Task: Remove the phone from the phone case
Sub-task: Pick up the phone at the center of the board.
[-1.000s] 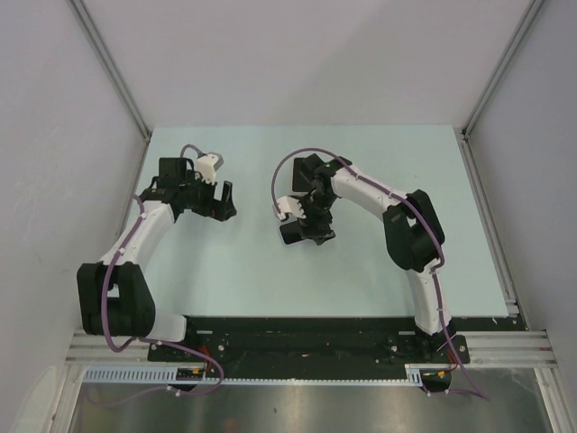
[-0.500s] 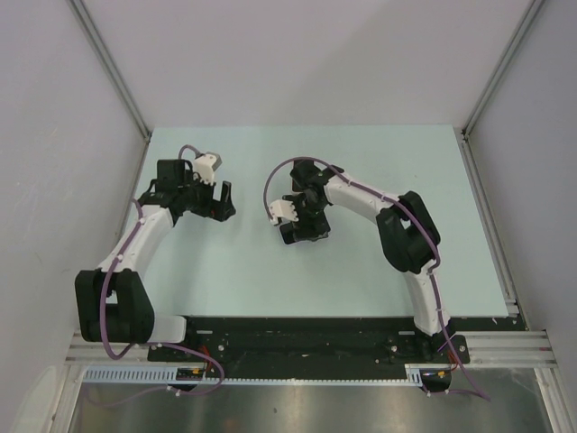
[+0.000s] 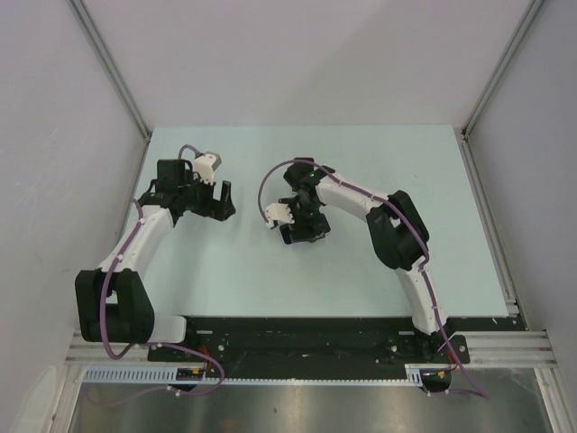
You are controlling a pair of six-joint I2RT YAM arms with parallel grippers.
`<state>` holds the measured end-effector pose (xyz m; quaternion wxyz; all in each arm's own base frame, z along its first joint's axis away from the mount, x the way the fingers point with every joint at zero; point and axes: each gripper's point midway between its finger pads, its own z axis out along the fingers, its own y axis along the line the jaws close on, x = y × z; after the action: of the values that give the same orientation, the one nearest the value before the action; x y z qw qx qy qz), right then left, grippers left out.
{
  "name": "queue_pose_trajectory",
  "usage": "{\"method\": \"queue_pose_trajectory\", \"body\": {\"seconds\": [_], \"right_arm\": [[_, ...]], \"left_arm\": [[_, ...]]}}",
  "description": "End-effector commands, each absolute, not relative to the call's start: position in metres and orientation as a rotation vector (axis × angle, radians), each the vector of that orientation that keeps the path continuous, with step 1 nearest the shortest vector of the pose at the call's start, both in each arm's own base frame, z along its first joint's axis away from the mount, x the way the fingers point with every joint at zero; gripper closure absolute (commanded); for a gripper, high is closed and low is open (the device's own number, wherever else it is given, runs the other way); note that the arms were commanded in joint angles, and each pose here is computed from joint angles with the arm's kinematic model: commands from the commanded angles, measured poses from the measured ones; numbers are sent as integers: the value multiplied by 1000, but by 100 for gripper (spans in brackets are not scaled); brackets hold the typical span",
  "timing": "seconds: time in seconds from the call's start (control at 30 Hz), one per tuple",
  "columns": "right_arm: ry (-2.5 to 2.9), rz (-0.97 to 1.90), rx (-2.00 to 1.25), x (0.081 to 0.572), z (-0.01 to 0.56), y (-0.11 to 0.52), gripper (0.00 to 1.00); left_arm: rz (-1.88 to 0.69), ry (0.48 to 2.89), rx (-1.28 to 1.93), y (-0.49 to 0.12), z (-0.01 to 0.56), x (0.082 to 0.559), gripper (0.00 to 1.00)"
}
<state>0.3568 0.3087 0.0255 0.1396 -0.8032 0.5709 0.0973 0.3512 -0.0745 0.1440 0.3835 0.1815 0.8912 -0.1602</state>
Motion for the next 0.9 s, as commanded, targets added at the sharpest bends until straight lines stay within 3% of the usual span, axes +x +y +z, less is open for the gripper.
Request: {"method": "queue_pose_trajectory", "body": {"seconds": [0.0,0.17,0.3,0.4,0.53,0.6,0.87], "right_arm": [[1621,278,-2386,349,21,316,0],[1642,258,-2394,348,16,313,3],[1659,241,-2391,348,11,312,12],[1673,243,-2396,346,7,309,28],[1699,236,-2394,344,3,307,61],[1717,235,-2380,343,3,306,62],[1744,178,-2224,351,12,312,87]], "left_arm": [[-386,2235,439,-72,154,354,0],[-383,2235,436,-71,154,354,0],[-381,2236,431,-71,153,354,0],[-371,2239,421,-69,153,355,0],[-361,2240,411,-67,154,356,0],[-360,2241,403,-66,154,357,0],[-354,2262,355,-59,149,361,0]]}}
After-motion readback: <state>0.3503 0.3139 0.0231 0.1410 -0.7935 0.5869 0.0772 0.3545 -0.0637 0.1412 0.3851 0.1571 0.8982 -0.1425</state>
